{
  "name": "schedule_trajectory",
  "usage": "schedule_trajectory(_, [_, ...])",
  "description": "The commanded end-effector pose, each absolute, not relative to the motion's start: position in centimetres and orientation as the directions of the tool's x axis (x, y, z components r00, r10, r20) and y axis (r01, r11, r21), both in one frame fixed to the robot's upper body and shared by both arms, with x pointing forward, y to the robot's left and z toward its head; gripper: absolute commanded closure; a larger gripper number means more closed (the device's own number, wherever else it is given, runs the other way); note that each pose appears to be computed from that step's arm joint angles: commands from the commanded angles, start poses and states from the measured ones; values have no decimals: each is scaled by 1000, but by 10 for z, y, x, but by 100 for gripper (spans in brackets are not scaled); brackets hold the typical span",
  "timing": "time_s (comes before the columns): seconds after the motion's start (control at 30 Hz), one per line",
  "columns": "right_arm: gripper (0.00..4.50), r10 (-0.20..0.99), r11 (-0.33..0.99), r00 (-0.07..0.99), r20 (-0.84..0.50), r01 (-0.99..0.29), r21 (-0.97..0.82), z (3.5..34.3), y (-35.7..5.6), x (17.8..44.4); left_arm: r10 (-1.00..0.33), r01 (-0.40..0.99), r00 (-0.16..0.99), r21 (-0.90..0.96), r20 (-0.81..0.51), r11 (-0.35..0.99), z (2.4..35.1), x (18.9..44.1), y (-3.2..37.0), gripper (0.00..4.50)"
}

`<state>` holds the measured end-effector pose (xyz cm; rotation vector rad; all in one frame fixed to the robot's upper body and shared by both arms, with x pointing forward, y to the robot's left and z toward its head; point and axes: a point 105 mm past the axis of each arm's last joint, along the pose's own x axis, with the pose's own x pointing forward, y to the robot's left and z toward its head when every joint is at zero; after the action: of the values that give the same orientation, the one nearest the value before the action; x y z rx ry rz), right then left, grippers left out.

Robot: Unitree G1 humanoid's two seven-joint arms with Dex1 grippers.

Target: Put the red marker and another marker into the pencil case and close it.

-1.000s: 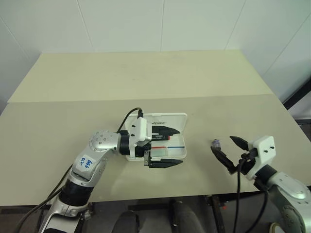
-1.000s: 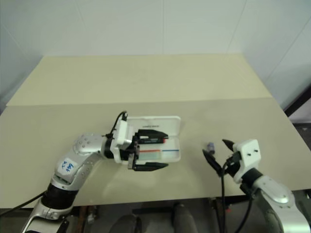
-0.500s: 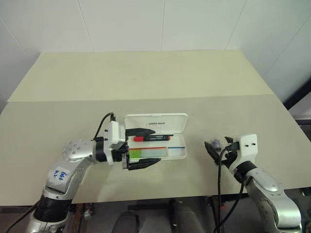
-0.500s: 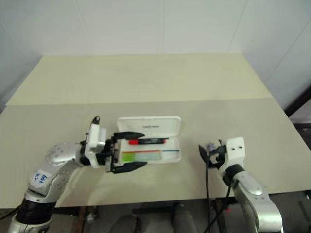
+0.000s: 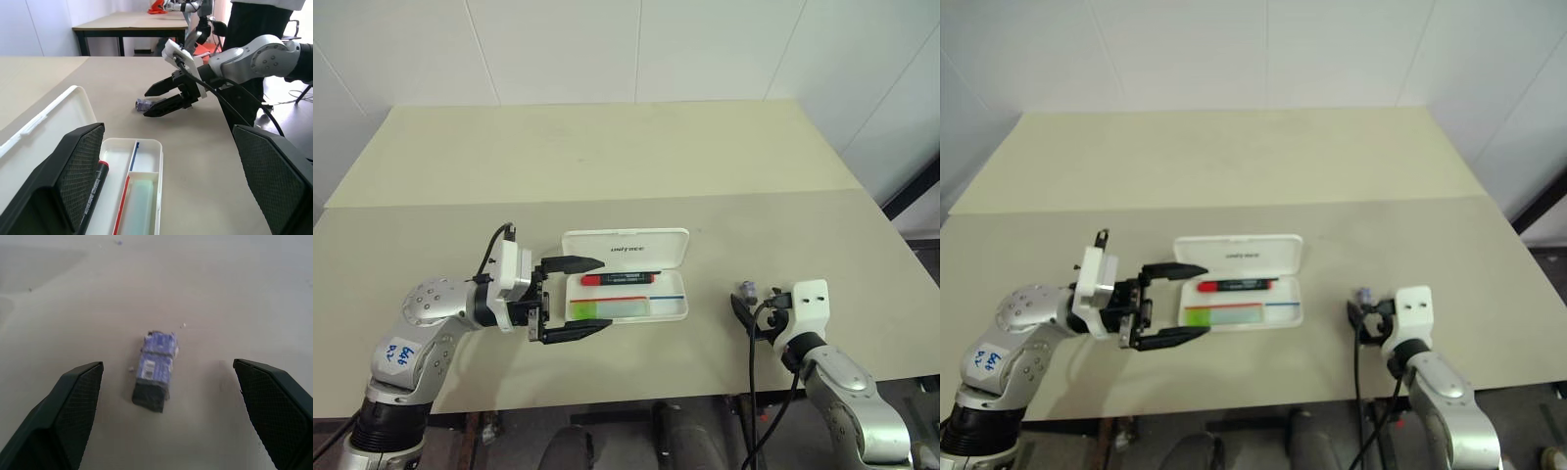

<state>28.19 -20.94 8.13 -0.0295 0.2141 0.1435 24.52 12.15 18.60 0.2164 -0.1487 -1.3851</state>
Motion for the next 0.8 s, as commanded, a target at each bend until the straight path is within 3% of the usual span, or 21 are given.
schedule_trajectory(0.03, [0,95,995,971,-217,-99,-6,80,-217,282,-983,952,183,250,-12,174,190,242,129,2])
schedule_trajectory(0.47, [0,135,991,962,-237,-135,15,76,-205,291,-982,950,186,254,5,181,197,240,132,2])
schedule_trajectory(0.57, [60,151,988,960,-236,-151,18,75,-201,292,-982,949,187,257,15,184,199,240,130,0])
schedule_trajectory(0.8, [299,154,988,963,-223,-154,17,77,-200,292,-982,949,186,255,23,186,200,241,130,0])
